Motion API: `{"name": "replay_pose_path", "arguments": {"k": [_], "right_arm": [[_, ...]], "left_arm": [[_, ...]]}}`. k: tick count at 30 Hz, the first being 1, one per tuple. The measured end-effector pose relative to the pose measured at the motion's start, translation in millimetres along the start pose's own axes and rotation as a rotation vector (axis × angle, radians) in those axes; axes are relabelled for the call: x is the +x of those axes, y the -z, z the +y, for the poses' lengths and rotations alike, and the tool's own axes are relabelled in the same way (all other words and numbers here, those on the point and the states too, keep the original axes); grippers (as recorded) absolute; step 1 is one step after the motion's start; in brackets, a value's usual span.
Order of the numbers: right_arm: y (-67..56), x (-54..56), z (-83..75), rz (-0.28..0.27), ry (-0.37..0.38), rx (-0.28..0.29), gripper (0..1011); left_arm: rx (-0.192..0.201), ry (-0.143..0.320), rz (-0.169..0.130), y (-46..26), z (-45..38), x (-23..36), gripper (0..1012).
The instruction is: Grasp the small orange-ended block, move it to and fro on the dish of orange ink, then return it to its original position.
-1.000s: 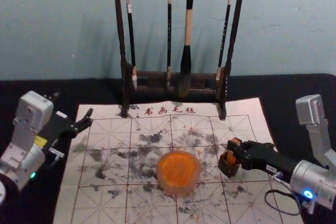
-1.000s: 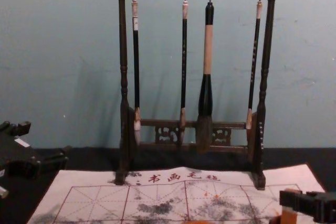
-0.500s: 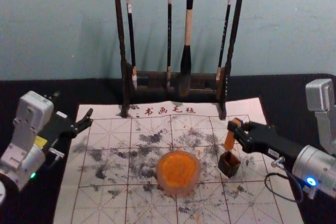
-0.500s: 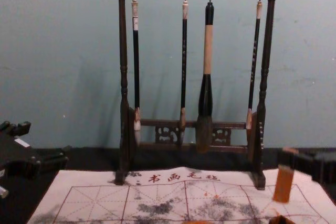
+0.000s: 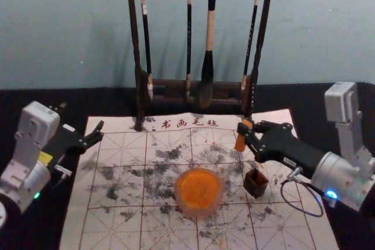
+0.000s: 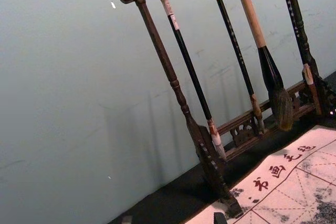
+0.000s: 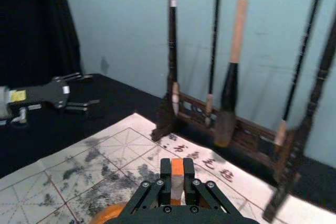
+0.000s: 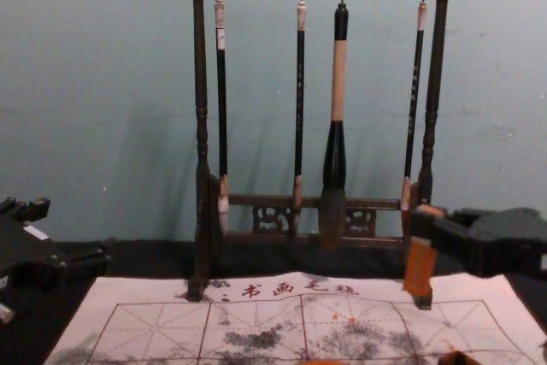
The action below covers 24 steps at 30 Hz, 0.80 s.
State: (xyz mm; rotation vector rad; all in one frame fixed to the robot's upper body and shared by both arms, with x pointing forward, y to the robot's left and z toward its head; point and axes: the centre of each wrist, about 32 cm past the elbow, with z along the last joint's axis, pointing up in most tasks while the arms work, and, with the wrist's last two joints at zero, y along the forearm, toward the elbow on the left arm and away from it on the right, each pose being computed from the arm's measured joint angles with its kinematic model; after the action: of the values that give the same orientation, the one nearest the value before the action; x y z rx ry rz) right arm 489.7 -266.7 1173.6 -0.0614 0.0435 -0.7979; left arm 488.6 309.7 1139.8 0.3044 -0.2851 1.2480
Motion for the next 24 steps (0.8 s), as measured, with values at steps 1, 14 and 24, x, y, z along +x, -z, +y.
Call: {"name": "replay_pose_path", "arguments": {"k": [1, 14, 24], "right_arm": [[0.7, -0.3, 1.5, -0.008, -0.009, 0.003, 80], [14.6, -7.8, 23.6, -0.115, -0.105, 0.033, 80], [24.1, -20.1, 33.0, -0.146, -0.195, 0.019, 80]], "left_arm": [[0.000, 0.000, 0.000, 0.0, 0.0, 0.0, 1001], [0.000, 0.000, 0.000, 0.0, 0.0, 0.0, 1001], [0.000, 0.000, 0.000, 0.0, 0.0, 0.0, 1001]]}}
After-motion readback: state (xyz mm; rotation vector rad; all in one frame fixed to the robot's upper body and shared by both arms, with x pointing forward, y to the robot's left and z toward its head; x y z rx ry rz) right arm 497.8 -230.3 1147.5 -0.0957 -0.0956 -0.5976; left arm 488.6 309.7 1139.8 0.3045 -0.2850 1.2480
